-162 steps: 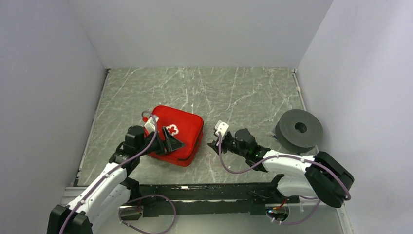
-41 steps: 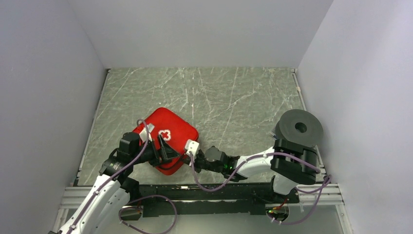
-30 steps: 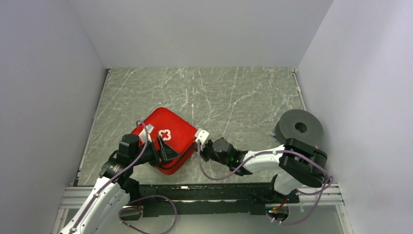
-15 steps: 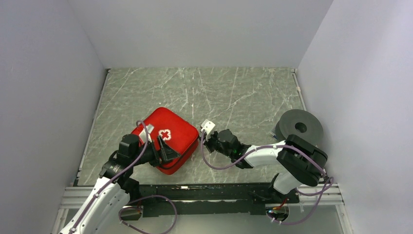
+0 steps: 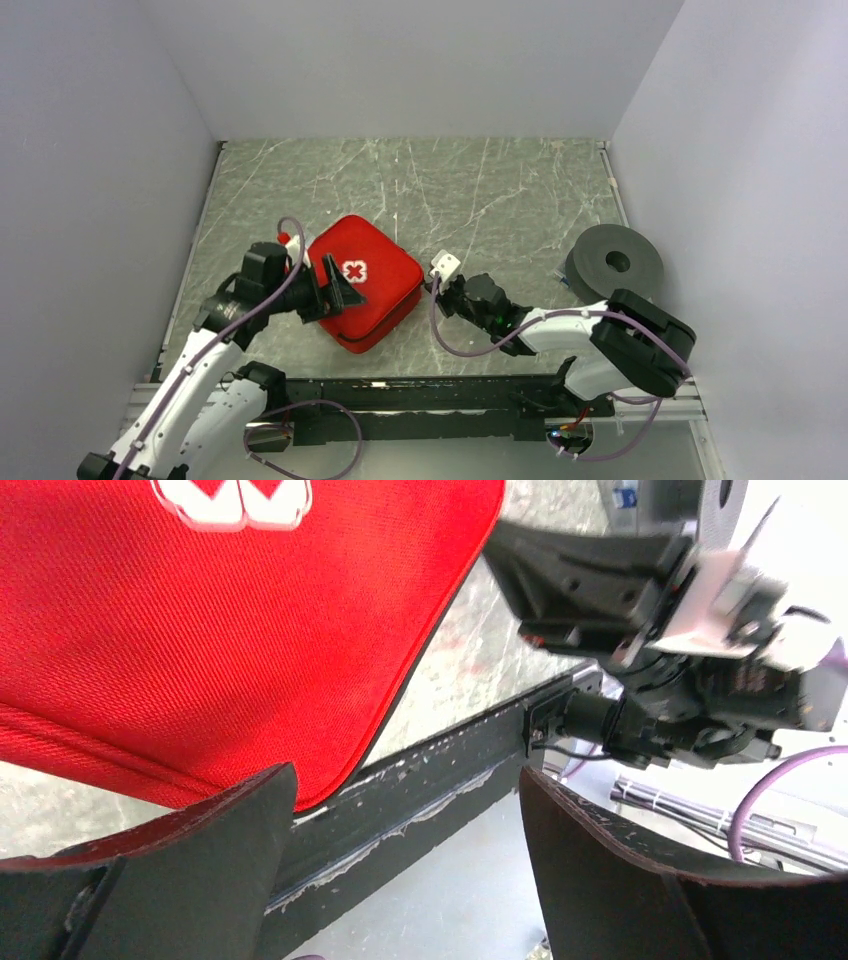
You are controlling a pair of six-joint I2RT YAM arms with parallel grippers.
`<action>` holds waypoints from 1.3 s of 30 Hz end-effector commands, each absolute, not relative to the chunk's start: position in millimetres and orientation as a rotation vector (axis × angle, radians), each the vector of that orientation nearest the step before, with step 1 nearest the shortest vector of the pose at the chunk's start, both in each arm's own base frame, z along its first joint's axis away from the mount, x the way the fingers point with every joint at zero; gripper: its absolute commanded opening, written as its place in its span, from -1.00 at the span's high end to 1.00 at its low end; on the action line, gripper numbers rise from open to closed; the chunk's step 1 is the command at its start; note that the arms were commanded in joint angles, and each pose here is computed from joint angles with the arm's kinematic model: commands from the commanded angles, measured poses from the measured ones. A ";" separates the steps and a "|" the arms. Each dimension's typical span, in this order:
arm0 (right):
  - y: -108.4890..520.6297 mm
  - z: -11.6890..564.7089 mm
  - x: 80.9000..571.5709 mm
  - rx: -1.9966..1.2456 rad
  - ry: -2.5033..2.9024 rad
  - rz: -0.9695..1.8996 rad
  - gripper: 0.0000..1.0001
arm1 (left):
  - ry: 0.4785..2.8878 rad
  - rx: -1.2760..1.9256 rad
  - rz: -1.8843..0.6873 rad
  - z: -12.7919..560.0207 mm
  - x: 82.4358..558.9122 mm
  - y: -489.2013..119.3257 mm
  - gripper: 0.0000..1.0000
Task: Organize the medicine kit
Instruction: Zip the medicine box at the center of the board.
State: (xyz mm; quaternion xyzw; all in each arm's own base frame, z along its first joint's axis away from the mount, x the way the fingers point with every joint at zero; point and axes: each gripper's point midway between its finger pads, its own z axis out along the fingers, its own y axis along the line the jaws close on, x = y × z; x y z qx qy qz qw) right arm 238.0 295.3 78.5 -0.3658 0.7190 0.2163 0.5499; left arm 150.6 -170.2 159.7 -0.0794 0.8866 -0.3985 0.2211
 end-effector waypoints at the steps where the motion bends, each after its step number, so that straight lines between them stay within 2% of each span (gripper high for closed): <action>1: 272.4 81.4 236.3 -0.788 1.717 0.443 1.00 | 2.432 -0.178 -0.907 189.3 177.5 -156.5 -0.78; 8: 254.0 83.7 216.1 -0.740 1.737 0.425 1.00 | 2.493 -0.288 -0.643 203.5 212.2 -133.9 -0.79; 17: 236.7 77.9 187.4 -0.661 1.784 0.447 1.00 | 2.609 -0.420 -0.522 166.1 206.5 -106.4 -0.78; 25: 233.4 88.1 180.0 -0.629 1.765 0.485 1.00 | 2.708 -0.431 -0.657 113.8 194.5 -125.6 -0.75; 32: 235.3 87.6 171.1 -0.620 1.769 0.513 1.00 | 2.668 -0.365 -0.646 116.8 234.4 -132.2 -0.77; 39: 240.2 85.7 159.6 -0.623 1.782 0.532 1.00 | 2.645 -0.310 -0.753 114.3 275.6 -155.0 -0.77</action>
